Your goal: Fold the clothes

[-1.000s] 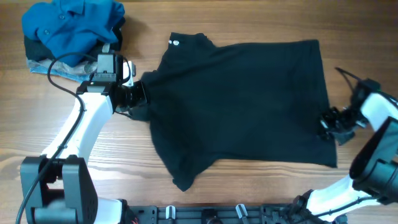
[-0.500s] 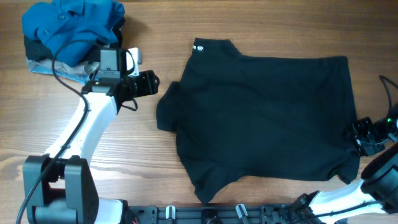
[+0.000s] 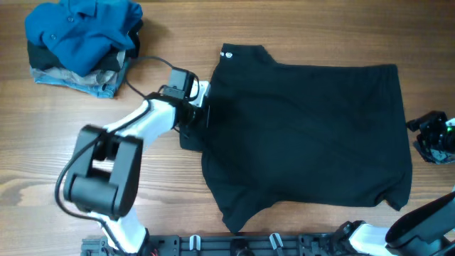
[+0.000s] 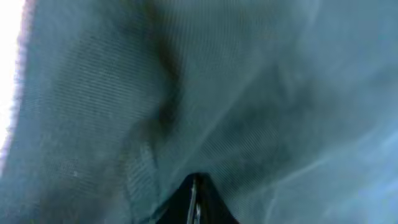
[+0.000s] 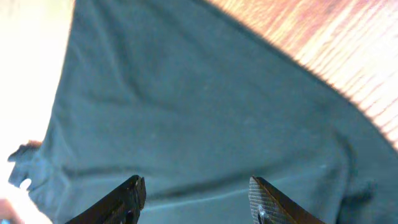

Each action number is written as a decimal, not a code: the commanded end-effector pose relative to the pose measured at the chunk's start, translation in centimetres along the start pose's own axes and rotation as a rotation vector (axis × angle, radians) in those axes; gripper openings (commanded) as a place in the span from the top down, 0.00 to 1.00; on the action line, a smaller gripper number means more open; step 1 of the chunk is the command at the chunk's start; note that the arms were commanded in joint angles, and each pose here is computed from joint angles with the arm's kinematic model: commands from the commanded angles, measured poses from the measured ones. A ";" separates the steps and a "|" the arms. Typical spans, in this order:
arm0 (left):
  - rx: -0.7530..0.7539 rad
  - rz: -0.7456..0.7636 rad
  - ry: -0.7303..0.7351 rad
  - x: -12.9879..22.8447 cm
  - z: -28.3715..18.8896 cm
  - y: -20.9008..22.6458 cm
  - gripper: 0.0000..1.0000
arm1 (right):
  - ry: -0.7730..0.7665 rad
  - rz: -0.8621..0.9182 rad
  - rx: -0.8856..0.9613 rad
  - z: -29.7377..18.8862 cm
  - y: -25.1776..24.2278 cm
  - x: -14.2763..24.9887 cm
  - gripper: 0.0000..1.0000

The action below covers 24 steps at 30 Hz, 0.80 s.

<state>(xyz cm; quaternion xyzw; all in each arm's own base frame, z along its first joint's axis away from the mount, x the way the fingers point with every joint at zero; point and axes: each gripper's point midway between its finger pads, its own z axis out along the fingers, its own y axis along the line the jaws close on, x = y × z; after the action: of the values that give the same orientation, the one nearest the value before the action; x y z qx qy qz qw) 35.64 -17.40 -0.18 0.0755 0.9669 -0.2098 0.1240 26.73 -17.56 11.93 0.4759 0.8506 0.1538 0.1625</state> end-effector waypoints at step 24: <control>-0.177 -0.273 -0.156 -5.5 -6.6 12.9 0.74 | 0.237 -0.419 0.020 10.1 4.7 10.2 0.79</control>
<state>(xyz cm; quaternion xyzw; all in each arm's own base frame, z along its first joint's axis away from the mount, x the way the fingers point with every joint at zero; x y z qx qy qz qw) 42.32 -1.63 0.28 -0.1151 0.9724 -0.1035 0.1744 30.09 -7.78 5.75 0.2907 0.9404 0.1357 0.1126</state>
